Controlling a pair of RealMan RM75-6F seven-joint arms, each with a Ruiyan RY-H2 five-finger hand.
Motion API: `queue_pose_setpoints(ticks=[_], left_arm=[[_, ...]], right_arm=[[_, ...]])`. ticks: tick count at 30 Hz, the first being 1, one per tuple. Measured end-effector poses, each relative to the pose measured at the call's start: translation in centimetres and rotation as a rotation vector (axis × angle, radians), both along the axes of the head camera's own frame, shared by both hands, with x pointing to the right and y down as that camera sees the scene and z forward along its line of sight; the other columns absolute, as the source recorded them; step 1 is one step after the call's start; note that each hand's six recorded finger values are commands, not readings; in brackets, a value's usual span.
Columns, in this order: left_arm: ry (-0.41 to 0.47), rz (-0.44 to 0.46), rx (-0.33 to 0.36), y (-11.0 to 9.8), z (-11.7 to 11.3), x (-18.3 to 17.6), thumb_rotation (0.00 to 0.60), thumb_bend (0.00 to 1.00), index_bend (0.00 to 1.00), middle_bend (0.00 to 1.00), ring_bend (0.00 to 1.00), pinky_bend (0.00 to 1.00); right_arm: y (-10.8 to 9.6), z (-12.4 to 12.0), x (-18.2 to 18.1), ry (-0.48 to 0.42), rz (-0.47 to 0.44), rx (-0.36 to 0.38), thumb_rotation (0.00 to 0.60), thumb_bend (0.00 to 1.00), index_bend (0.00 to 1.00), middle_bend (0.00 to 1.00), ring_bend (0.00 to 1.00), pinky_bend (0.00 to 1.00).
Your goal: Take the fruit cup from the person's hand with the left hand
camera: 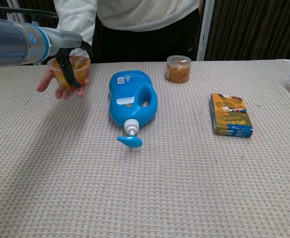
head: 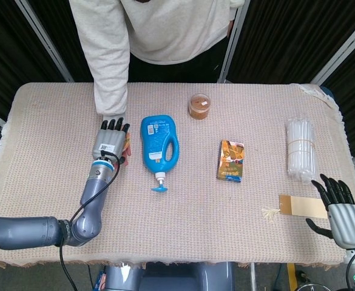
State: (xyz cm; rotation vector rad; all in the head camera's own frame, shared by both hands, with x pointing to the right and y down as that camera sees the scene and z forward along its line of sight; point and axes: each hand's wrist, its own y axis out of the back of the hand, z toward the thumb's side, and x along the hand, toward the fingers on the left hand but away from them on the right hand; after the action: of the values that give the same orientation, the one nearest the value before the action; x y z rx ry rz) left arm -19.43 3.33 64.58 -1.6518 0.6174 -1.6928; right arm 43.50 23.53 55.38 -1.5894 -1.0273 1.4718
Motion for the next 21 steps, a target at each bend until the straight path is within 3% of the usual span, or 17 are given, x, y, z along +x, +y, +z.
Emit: queue_pose_setpoints(ticks=[5, 9, 11, 14, 21], left_arm=[[-0.031, -0.005, -0.017, 0.2, 0.8, 0.0, 0.6, 0.32, 0.31, 0.07, 0.07, 0.19], [-0.033, -0.008, -0.024, 0.4, 1.1, 0.2, 0.6, 0.46, 0.61, 0.38, 0.32, 0.4], [-0.027, -0.008, -0.015, 0.3, 1.0, 0.3, 0.6, 0.51, 0.69, 0.46, 0.39, 0.46], [-0.008, -0.001, 0.021, 0.1, 0.6, 0.6, 0.6, 0.54, 0.76, 0.51, 0.43, 0.49], [0.088, 0.016, 0.135, -0.2, -1.1, 1.1, 0.6, 0.55, 0.79, 0.53, 0.45, 0.5]], right_arm=[[0.0, 0.0, 0.1, -0.001, 0.003, -0.002, 0.6, 0.11, 0.11, 0.0, 0.0, 0.0], [0.1, -0.1, 0.1, -0.002, 0.005, -0.004, 0.6, 0.11, 0.11, 0.0, 0.0, 0.0], [0.1, -0.1, 0.1, -0.002, 0.005, -0.003, 0.6, 0.11, 0.11, 0.0, 0.0, 0.0], [0.1, -0.1, 0.1, 0.0, 0.006, -0.001, 0.6, 0.11, 0.11, 0.0, 0.0, 0.0], [0.1, -0.1, 0.2, 0.003, 0.01, -0.002, 0.6, 0.11, 0.11, 0.0, 0.0, 0.0]])
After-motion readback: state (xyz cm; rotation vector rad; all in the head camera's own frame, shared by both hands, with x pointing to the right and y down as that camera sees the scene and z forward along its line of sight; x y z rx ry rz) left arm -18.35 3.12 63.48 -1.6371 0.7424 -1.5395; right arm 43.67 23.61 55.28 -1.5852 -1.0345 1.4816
